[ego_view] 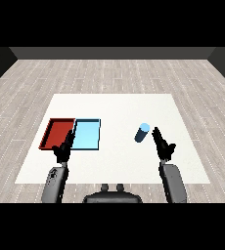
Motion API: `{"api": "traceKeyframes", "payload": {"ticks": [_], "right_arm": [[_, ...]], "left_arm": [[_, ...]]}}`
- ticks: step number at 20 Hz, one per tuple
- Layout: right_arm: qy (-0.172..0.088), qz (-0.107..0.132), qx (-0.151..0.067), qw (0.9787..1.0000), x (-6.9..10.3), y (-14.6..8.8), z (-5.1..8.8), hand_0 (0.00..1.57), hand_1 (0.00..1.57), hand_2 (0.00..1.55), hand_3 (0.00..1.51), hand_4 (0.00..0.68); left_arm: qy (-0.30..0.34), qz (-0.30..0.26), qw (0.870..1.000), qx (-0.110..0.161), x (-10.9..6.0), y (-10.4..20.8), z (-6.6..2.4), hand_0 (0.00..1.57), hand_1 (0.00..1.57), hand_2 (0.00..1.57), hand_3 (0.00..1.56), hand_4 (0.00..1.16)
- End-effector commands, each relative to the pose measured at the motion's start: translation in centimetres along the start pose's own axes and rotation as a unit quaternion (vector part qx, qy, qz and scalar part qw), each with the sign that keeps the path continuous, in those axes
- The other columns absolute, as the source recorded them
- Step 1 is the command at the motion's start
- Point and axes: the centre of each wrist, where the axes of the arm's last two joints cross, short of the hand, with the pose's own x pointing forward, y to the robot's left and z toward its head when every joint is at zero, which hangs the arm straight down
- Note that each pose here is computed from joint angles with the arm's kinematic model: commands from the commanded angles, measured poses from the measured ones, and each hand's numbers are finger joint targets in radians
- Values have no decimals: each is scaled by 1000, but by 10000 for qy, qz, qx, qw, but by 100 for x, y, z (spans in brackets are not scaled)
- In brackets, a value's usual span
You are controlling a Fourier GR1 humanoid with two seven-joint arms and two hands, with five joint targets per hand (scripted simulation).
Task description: Pick the blue can and put it in the blue box
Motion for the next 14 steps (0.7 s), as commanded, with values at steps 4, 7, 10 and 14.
{"api": "traceKeyframes", "payload": {"ticks": [4, 7, 10, 14], "right_arm": [[66, 150, -47, 9999, -22, -148, -380, 0, 0, 0, 0, 0], [-1048, -629, 385, 9918, 151, -85, -410, 0, 0, 0, 0, 0], [-1110, -808, 547, 9890, -66, -86, -471, 0, 0, 0, 0, 0], [-1217, -837, 602, 9872, -178, -267, -562, 0, 0, 0, 0, 0]], "left_arm": [[-212, -274, 9994, 13, 75, 64, -47, 0, 0, 0, 0, 0], [-1636, 414, 9854, -215, 343, -71, -183, 0, 0, 0, 0, 0], [-1867, 373, 9813, -292, 224, 155, -145, 0, 0, 0, 0, 0], [-1818, 518, 9814, -337, 65, 293, -129, 0, 0, 0, 0, 0]]}}
